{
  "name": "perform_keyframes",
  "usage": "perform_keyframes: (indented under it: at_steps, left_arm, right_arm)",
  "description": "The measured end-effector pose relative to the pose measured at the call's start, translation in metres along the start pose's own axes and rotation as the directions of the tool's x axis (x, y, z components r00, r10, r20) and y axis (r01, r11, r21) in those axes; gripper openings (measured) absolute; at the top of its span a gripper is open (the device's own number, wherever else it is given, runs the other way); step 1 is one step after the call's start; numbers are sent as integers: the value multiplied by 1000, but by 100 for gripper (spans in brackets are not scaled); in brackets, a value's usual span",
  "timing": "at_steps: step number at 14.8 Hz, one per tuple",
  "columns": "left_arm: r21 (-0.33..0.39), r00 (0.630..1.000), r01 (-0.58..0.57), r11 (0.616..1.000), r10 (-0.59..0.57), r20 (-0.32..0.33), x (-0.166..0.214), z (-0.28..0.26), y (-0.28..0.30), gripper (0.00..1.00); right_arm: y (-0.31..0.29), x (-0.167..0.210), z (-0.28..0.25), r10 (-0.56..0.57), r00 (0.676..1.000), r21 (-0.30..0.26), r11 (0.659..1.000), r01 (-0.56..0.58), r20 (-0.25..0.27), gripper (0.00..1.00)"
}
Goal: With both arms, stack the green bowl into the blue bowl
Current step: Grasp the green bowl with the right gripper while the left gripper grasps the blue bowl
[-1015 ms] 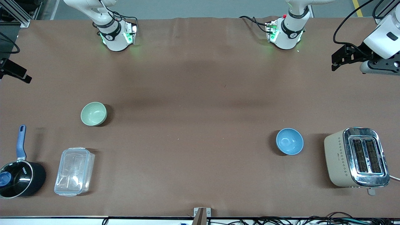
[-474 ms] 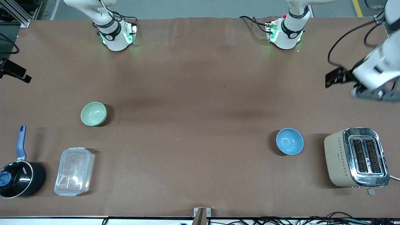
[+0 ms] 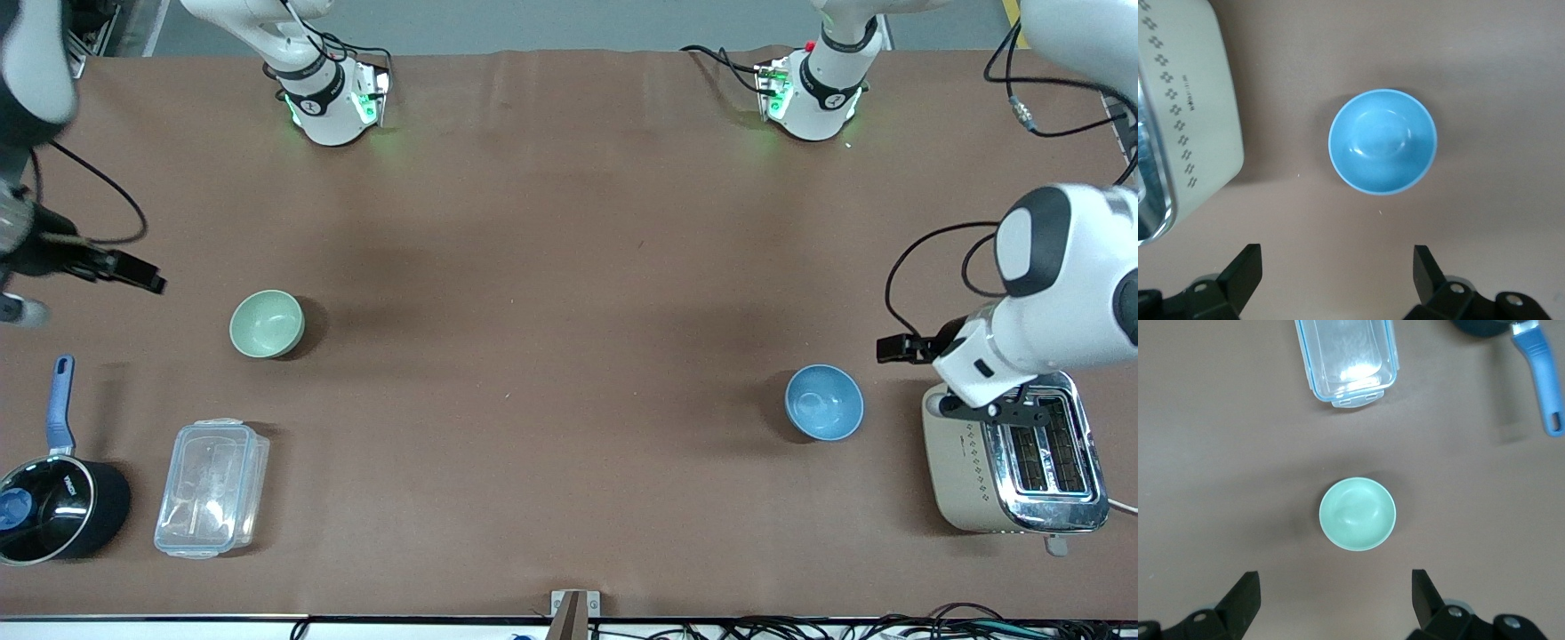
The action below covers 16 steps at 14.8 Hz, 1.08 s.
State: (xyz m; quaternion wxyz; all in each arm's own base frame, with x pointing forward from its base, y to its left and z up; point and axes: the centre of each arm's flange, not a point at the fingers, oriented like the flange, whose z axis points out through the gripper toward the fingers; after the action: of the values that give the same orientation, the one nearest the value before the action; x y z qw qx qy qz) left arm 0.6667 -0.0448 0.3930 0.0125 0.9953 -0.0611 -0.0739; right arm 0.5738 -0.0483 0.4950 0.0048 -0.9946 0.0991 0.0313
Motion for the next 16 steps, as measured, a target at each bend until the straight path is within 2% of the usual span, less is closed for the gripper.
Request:
perform_keyframes:
  at_steps: [4, 6, 8, 10, 11, 13, 14, 15, 16]
  left_arm:
    - [-19, 999, 16, 1000, -15, 45, 23, 77, -13, 100]
    - [-27, 998, 23, 999, -21, 56, 31, 109, -18, 100]
    - [-31, 998, 25, 999, -23, 55, 36, 131, -19, 96]
    - [-34, 999, 26, 999, -24, 48, 40, 147, -20, 85]
    - [-35, 998, 26, 999, -25, 50, 41, 154, -20, 72]
    - [-38, 998, 30, 999, -28, 58, 41, 164, -22, 68]
    - [-39, 998, 32, 999, -30, 55, 42, 168, -23, 59]
    - [-40, 998, 33, 999, -31, 47, 44, 173, -24, 55]
    - [-40, 999, 33, 999, -31, 44, 45, 177, -24, 53]
  right_arm:
    - [11, -11, 118, -34, 996, 0, 999, 35, -80, 100]
    - [37, -21, 169, -72, 990, -9, 997, 71, -122, 100]
    - [69, -27, 208, -88, 988, -22, 996, 86, -130, 100]
    - [84, -28, 235, -88, 991, -27, 996, 85, -105, 100]
    - [83, -28, 246, -89, 992, -28, 996, 87, -94, 100]
    - [80, -27, 264, -96, 989, -34, 995, 93, -112, 100]
    - [79, -29, 274, -99, 987, -37, 995, 94, -129, 96]
    - [78, -32, 284, -101, 984, -41, 995, 97, -143, 96]
    - [77, -37, 293, -104, 983, -43, 994, 98, -149, 88]
